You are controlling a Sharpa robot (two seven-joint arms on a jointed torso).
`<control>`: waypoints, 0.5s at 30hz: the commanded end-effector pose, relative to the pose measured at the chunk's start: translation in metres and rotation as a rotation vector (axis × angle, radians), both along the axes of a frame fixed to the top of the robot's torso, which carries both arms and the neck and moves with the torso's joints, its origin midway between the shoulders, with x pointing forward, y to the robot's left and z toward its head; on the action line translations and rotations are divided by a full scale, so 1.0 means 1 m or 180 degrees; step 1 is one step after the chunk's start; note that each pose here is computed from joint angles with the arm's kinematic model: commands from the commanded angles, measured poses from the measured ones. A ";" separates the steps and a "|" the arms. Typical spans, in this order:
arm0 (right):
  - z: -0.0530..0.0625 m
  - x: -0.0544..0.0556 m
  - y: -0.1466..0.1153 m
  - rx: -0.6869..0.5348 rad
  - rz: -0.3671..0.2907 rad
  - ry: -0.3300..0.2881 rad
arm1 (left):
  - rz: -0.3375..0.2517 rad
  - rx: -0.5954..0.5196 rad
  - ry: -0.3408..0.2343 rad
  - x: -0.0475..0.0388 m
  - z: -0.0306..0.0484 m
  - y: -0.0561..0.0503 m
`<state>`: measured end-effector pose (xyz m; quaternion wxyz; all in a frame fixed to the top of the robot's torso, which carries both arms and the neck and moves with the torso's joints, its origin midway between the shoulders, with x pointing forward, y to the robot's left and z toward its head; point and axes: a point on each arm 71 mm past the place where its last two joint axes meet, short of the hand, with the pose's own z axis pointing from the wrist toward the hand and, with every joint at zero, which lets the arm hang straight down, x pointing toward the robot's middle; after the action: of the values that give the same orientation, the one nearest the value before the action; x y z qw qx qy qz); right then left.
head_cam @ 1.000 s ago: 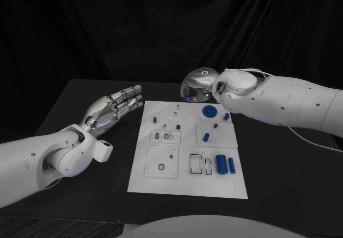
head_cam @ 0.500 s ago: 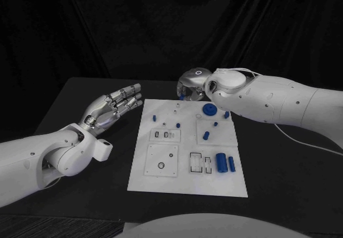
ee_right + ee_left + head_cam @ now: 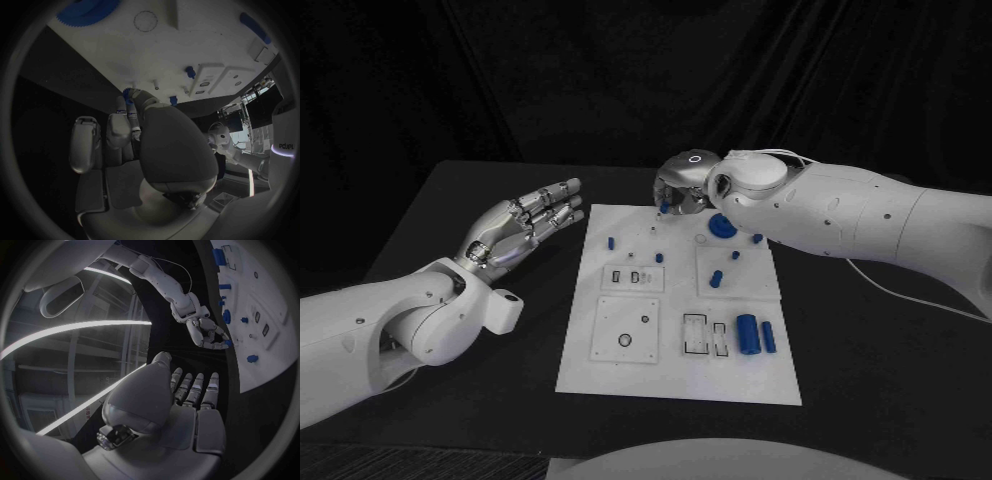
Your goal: Assemble the parts on the task board
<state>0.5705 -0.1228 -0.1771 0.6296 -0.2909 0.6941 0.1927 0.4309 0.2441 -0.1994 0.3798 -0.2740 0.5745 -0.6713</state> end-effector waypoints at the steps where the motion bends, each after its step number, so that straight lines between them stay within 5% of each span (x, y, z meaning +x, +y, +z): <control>1: -0.003 0.001 -0.001 -0.0024 -0.0067 0.0026 | -0.0043 -0.0073 -0.0086 -0.0002 0.0031 -0.002; 15: -0.015 0.001 0.001 -0.0044 -0.0111 0.0083 | -0.0075 -0.0083 -0.0084 0.0013 0.0024 -0.006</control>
<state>0.5710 -0.1207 -0.1876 0.6240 -0.2862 0.7018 0.1899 0.4328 0.2400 -0.2001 0.3772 -0.2720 0.5751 -0.6730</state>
